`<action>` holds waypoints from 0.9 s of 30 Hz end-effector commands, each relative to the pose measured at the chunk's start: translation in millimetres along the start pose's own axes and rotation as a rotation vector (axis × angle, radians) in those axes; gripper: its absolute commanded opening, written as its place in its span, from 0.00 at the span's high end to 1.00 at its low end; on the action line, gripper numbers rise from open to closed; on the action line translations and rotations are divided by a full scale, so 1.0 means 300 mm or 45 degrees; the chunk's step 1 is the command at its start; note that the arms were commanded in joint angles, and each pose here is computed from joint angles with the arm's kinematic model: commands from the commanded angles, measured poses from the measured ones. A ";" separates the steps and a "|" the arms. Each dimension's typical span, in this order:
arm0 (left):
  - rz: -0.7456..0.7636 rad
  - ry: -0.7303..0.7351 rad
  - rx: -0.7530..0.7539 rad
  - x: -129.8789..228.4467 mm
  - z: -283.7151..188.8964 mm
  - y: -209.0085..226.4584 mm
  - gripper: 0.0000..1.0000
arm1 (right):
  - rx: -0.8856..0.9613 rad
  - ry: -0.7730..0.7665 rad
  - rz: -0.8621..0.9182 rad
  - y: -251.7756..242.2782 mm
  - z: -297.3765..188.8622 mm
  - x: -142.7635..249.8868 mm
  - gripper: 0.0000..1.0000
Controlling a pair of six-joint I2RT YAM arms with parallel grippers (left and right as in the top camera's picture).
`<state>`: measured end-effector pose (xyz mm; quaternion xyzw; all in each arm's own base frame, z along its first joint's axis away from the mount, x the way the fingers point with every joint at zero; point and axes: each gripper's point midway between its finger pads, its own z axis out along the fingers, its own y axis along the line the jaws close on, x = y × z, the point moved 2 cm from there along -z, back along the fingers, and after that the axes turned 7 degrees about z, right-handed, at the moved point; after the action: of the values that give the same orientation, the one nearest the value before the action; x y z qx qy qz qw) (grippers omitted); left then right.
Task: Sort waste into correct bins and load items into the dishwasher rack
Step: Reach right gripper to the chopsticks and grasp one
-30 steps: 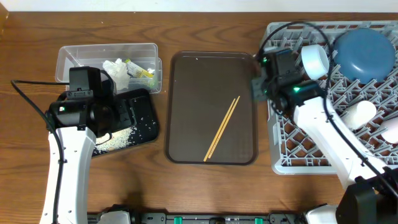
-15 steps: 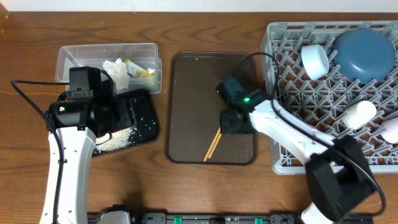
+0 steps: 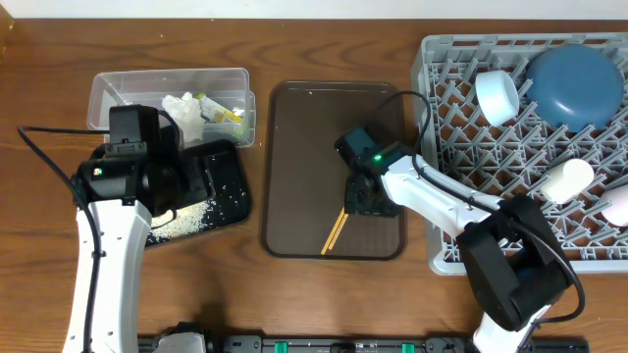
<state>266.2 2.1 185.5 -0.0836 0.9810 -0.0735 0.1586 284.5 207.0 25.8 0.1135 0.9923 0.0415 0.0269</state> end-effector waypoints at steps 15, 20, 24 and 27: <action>-0.001 -0.013 -0.017 -0.004 -0.012 0.008 0.28 | -0.001 -0.004 0.048 0.011 0.017 0.006 0.47; -0.001 -0.012 -0.017 -0.004 -0.012 0.008 0.28 | 0.020 0.012 0.081 0.007 0.044 0.012 0.48; -0.001 -0.012 -0.017 -0.004 -0.012 0.008 0.28 | 0.059 0.013 0.085 -0.004 0.077 0.014 0.48; -0.001 -0.012 -0.017 -0.004 -0.012 0.008 0.28 | 0.075 0.025 0.084 -0.010 0.094 0.018 0.48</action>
<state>266.2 2.1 185.5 -0.0836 0.9810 -0.0735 0.1586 287.1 212.4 19.7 0.1390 0.9889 0.0439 0.0289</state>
